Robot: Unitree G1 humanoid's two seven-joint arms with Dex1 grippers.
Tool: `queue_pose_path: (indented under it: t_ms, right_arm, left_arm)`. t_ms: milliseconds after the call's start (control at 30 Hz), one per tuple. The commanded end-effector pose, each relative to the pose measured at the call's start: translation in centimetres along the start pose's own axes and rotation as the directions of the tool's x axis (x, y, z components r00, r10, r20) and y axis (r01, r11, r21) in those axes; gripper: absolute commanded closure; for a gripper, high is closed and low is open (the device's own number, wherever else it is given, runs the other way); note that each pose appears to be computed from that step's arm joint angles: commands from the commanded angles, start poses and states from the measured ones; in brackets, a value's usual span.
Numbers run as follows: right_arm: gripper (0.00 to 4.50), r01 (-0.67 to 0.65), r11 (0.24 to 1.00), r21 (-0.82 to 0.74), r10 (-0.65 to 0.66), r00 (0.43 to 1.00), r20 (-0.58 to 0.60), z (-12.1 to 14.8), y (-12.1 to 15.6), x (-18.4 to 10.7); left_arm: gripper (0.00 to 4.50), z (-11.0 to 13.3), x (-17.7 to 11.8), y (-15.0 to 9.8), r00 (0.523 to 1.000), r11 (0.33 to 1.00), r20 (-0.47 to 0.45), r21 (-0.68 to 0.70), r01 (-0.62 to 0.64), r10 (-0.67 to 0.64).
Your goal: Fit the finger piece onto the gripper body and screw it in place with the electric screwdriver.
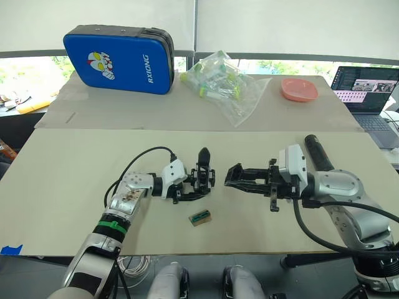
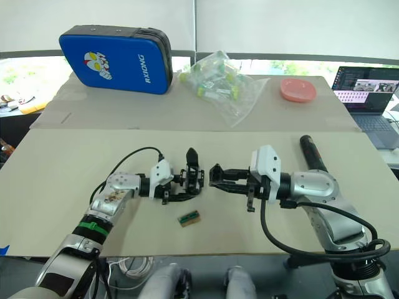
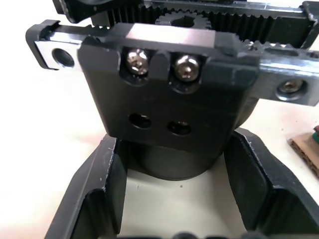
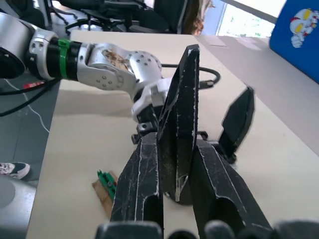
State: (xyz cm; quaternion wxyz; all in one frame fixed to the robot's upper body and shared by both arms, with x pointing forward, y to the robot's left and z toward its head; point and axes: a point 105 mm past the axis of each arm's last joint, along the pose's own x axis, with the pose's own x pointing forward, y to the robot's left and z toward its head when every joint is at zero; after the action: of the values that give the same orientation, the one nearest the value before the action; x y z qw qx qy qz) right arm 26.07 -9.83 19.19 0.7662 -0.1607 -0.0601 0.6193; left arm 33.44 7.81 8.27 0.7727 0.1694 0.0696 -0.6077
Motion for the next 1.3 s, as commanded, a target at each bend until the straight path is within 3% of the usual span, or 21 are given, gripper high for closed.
queue_pose_path:
  t_ms: [33, 500, 1300]
  right_arm:
    - [4.13, -0.041, 0.998, -0.042, 0.042, 0.998, 0.035, 1.0, -0.1, 0.8]
    - [4.13, -0.182, 0.981, -0.062, 0.183, 0.983, 0.008, -0.5, -1.2, 4.9]
    - [4.13, -0.164, 0.986, -0.021, 0.159, 0.977, -0.14, -3.4, -2.3, 6.1]
  left_arm:
    - [2.22, 0.5, 0.5, -0.6, 0.999, 0.999, 0.006, 0.028, 0.033, -0.033]
    - [2.22, -0.1, 0.5, 0.3, 0.992, 0.999, -0.124, 0.05, 0.002, 0.004]
    - [2.22, -1.1, 0.0, -0.1, 0.988, 1.0, -0.155, 0.008, -0.012, 0.013]
